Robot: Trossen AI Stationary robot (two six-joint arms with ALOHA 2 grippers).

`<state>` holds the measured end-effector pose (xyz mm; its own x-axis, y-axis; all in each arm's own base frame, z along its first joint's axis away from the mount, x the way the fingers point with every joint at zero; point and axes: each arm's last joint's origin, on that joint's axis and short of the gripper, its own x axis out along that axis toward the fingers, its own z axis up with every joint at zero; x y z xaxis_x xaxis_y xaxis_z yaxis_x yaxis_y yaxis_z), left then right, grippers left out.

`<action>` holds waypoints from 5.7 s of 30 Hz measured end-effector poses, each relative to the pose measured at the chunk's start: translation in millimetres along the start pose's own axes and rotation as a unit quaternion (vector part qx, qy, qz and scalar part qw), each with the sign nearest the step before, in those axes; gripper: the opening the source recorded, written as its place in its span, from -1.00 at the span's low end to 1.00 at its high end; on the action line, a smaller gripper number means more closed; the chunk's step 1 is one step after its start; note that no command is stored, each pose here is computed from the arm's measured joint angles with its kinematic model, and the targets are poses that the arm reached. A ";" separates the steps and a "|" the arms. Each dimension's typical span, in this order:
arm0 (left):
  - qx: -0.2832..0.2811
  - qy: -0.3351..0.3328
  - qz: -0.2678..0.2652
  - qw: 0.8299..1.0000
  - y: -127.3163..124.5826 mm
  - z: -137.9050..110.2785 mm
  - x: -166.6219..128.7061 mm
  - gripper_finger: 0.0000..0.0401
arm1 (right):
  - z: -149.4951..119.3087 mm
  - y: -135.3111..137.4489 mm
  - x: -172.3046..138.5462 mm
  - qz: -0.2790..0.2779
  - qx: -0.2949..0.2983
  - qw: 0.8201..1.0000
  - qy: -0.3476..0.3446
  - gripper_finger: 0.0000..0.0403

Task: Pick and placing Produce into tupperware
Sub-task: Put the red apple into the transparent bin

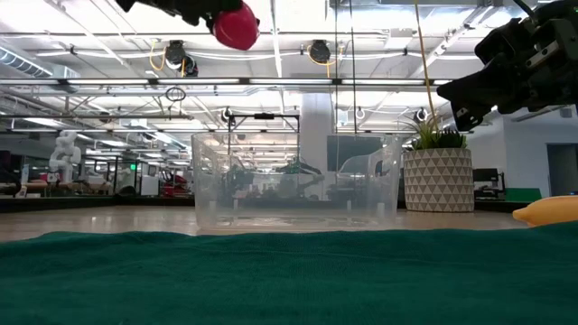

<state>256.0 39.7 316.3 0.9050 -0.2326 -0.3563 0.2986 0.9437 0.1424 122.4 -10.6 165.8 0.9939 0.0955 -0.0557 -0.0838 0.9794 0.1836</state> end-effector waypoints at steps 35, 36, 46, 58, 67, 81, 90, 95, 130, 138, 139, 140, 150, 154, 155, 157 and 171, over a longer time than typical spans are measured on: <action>-0.114 -0.085 0.060 0.988 -26.3 -32.0 22.7 0.26 | 0.0 0.0 0.0 0.000 0.000 1.000 0.000 -1.00; -0.115 -0.085 0.065 0.988 -27.8 -31.4 23.3 0.26 | 0.0 0.0 0.0 0.000 0.000 1.000 0.000 -1.00; -0.122 -0.081 0.071 0.987 -40.0 -36.2 48.5 0.26 | 0.0 0.0 0.0 0.000 0.000 1.000 0.000 -1.00; -0.135 -0.077 0.063 0.986 -41.2 -45.2 67.2 0.26 | 0.0 0.0 0.0 0.000 0.000 1.000 0.000 -1.00; -0.162 -0.096 0.088 0.978 -34.9 -36.3 65.8 0.26 | 0.0 0.0 0.0 0.000 0.000 1.000 0.000 -1.00; -0.190 -0.023 0.072 0.979 -29.0 -31.4 82.3 0.26 | 0.0 0.0 0.0 0.000 0.000 1.000 0.000 -1.00; -0.202 0.062 0.047 0.976 -16.3 -20.2 104.0 0.26 | 0.0 0.0 0.0 0.000 0.000 1.000 0.000 -1.00; -0.194 0.087 0.040 0.976 -10.1 -12.1 103.0 0.26 | 0.0 0.0 0.0 0.000 0.000 1.000 0.000 -1.00; -0.225 0.190 0.032 0.955 -2.9 -3.5 87.7 0.26 | 1.9 0.3 0.0 0.002 -0.002 1.000 -0.010 -1.00; -0.214 0.212 0.039 0.953 -5.3 -16.3 106.3 0.26 | 2.2 0.4 0.0 0.002 -0.003 1.000 -0.011 -1.00; -0.209 0.213 0.037 0.954 -5.3 -19.0 111.3 0.26 | 2.2 0.4 0.0 0.002 -0.003 1.000 -0.011 -1.00; -0.207 0.221 0.034 0.953 -5.4 -23.2 115.5 0.26 | 2.2 0.4 0.0 0.002 -0.003 1.000 -0.011 -1.00; -0.205 0.238 0.014 0.949 -10.4 -32.4 126.6 0.26 | 1.9 0.3 0.0 0.002 -0.002 1.000 -0.010 -1.00; -0.198 0.248 0.005 0.948 -17.5 -35.9 132.7 0.26 | 1.8 0.3 0.0 0.001 -0.002 1.000 -0.009 -1.00; -0.197 0.251 0.004 0.948 -18.9 -37.4 135.1 0.26 | 1.8 0.3 0.0 0.002 -0.002 1.000 -0.009 -1.00; -0.198 0.258 0.003 0.946 -20.9 -42.0 140.3 0.26 | 1.8 0.3 0.0 0.002 -0.002 1.000 -0.009 -1.00; -0.220 0.267 -0.035 0.938 -24.2 -54.6 153.7 0.26 | 1.9 0.3 0.0 0.002 -0.002 1.000 -0.009 -1.00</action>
<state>371.3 -6.0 207.7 0.5717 -0.2574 -0.7791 0.0921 0.9637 -0.2508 122.5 -10.6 167.7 0.9948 0.0953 -0.0366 -0.0873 0.9799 0.1792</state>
